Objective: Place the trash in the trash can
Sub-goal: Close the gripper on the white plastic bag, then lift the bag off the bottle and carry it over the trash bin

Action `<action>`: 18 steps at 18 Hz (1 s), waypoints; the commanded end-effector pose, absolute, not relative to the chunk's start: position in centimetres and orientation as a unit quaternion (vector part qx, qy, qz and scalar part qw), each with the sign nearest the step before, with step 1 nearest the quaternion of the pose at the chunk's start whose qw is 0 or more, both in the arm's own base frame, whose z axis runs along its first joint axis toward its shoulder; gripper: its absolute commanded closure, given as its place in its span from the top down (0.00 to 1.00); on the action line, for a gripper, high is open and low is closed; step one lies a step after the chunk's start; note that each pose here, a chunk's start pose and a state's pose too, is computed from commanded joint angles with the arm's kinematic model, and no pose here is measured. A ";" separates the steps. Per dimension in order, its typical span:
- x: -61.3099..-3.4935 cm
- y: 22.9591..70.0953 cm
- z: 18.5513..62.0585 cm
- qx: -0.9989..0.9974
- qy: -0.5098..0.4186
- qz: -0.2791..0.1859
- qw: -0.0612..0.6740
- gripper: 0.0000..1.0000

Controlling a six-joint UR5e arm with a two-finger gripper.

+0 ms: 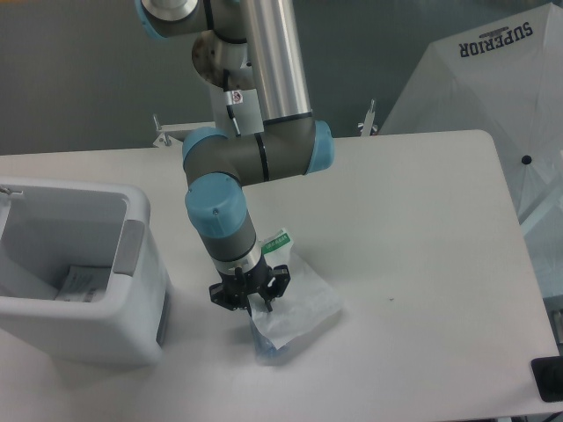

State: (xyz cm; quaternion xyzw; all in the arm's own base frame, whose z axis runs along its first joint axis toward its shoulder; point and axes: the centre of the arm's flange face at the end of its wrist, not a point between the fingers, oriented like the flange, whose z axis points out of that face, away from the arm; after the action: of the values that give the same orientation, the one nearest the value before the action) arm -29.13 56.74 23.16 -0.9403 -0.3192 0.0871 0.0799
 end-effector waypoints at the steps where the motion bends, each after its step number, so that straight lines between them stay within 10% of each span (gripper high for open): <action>1: -29.1 56.7 23.1 -0.942 -0.315 0.086 0.079 0.36; 18: -31.8 54.8 32.4 -0.927 -0.326 0.037 0.181 0.03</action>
State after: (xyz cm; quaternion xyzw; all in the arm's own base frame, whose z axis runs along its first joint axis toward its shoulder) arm -31.83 54.85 32.44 -0.9272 -0.3259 0.0365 0.1807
